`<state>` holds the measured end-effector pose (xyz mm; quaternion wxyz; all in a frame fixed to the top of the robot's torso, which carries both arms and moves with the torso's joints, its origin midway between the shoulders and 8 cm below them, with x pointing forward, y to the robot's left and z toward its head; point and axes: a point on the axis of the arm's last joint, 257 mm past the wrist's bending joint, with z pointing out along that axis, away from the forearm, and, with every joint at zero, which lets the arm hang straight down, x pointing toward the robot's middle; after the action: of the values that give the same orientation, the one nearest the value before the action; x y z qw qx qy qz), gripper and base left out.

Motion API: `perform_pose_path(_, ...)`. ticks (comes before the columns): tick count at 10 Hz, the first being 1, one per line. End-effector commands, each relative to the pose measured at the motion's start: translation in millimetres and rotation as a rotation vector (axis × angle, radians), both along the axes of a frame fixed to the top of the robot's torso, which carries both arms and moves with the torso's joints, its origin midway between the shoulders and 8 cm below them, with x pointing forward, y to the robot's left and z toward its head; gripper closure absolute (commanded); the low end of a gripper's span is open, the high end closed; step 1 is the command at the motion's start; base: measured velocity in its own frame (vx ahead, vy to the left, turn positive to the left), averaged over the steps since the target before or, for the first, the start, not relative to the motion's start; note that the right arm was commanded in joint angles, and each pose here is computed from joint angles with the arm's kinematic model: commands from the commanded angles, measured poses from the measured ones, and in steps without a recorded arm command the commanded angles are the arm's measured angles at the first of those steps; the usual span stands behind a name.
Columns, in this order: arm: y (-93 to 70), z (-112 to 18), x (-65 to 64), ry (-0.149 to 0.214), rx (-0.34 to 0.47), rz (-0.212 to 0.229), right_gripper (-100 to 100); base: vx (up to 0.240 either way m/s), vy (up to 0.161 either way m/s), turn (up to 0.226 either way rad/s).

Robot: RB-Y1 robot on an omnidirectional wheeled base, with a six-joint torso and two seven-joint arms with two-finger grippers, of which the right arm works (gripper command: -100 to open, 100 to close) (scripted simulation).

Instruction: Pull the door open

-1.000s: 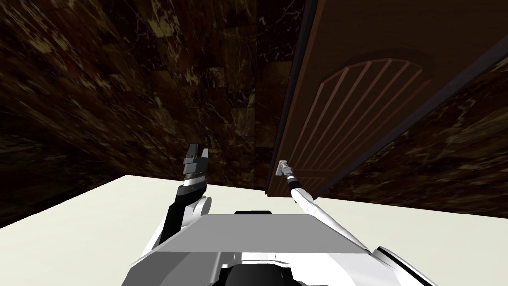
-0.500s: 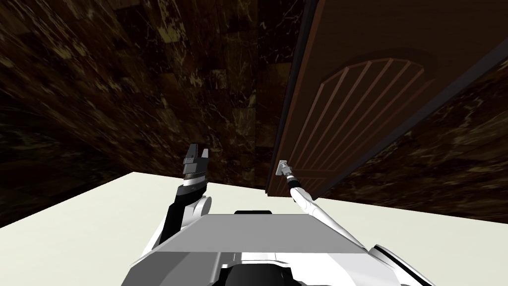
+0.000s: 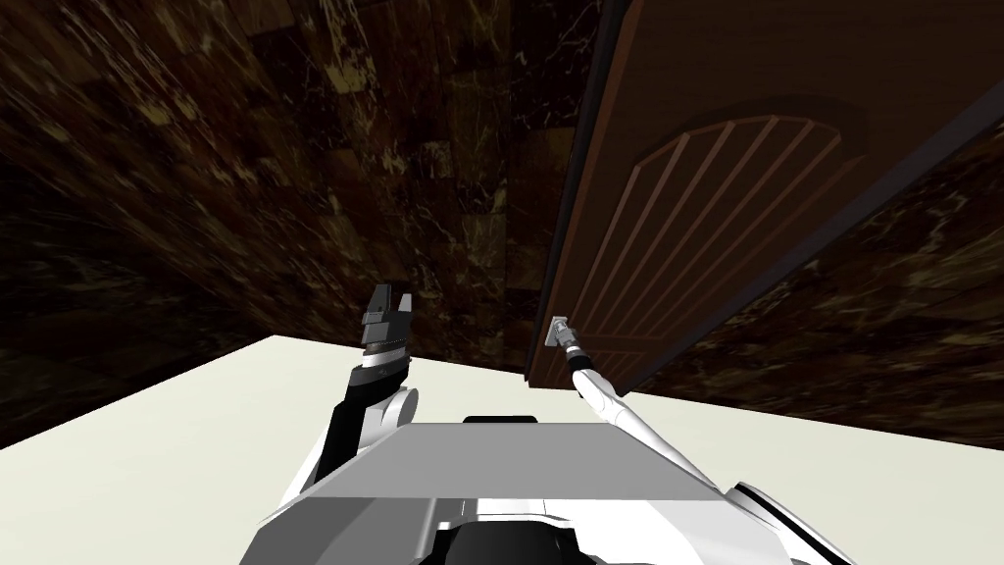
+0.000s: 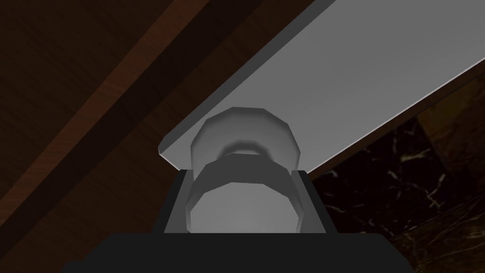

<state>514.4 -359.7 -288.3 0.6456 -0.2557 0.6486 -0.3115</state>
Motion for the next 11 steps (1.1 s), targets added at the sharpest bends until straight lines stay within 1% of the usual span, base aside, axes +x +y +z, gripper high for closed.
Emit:
perform_pose_path(1, 3.0, -0.1, 1.4, 0.002, -0.045, -0.001, 100, -0.033, -0.018, 0.044)
perform_pose_path(2, 3.0, -0.1, 1.4, 0.003, -0.050, -0.001, 100, -0.027, -0.012, 0.022)
perform_pose_path(3, 3.2, 0.1, 2.4, 0.004, -0.085, -0.005, 100, -0.034, -0.014, 0.043)
perform_pose_path(6, 3.6, 0.7, 4.3, 0.008, -0.152, -0.015, 100, -0.036, -0.022, 0.038)
perform_pose_path(7, 3.6, 0.7, 4.3, 0.008, -0.160, -0.015, 100, -0.024, -0.014, 0.027)
perform_pose_path(8, 3.9, 0.9, 5.2, 0.010, -0.194, -0.019, 100, -0.033, -0.013, 0.045)
perform_pose_path(11, 4.4, 1.4, 7.1, 0.015, -0.261, -0.028, 100, -0.036, -0.018, 0.040)
